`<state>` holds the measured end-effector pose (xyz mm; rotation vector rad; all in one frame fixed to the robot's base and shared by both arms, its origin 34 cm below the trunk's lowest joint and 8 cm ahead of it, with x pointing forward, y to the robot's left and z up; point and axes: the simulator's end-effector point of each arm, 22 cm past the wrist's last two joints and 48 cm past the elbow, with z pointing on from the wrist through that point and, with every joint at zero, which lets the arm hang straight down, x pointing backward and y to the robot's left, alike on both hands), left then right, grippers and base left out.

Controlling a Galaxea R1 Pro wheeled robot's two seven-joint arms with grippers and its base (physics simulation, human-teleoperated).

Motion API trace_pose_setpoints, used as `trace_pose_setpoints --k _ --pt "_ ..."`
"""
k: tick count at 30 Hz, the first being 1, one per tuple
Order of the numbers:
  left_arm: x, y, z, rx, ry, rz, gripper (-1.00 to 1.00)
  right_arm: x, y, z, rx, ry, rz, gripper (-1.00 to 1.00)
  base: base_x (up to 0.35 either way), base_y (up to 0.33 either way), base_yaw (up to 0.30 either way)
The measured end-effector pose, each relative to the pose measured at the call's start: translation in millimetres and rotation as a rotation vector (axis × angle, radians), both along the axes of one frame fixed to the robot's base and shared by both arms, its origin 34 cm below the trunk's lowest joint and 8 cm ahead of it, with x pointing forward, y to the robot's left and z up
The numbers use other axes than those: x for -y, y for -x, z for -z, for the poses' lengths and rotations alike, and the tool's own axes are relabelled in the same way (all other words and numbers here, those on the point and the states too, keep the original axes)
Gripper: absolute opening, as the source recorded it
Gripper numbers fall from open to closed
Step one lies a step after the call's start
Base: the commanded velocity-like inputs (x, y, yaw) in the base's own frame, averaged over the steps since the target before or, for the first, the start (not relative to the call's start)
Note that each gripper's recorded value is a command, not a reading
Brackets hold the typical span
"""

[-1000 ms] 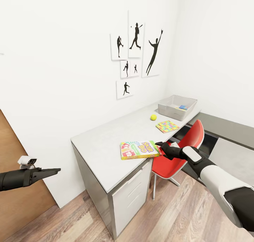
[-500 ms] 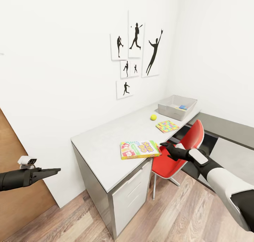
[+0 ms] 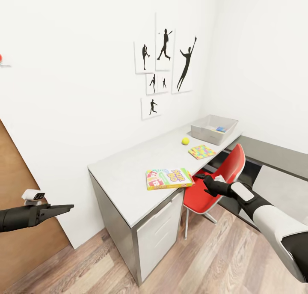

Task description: Put all the toys in the child's room - the three board games (two on the bed and one on the table), the two jigsaw puzzles on the table, and the tennis ball on the table - inside the toy box on the table in the child's room.

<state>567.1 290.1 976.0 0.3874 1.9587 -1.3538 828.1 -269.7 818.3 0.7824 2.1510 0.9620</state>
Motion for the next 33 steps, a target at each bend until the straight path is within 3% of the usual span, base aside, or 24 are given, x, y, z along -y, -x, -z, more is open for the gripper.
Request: trace_pose_setpoints --k 8,22,33 --pt "0 0 0 0.000 0.001 0.000 1.00 -4 -1 -3 0.012 -0.013 -0.008 1.00 -0.020 0.000 0.000" --pt "1 0 0 0.000 0.002 0.000 1.00 -19 -2 -23 0.112 -0.097 -0.058 1.00 -0.001 0.000 0.000" --pt "2 0 0 0.000 0.004 0.002 1.00 -8 11 3 0.059 -0.105 -0.030 1.00 -0.055 0.000 0.000"
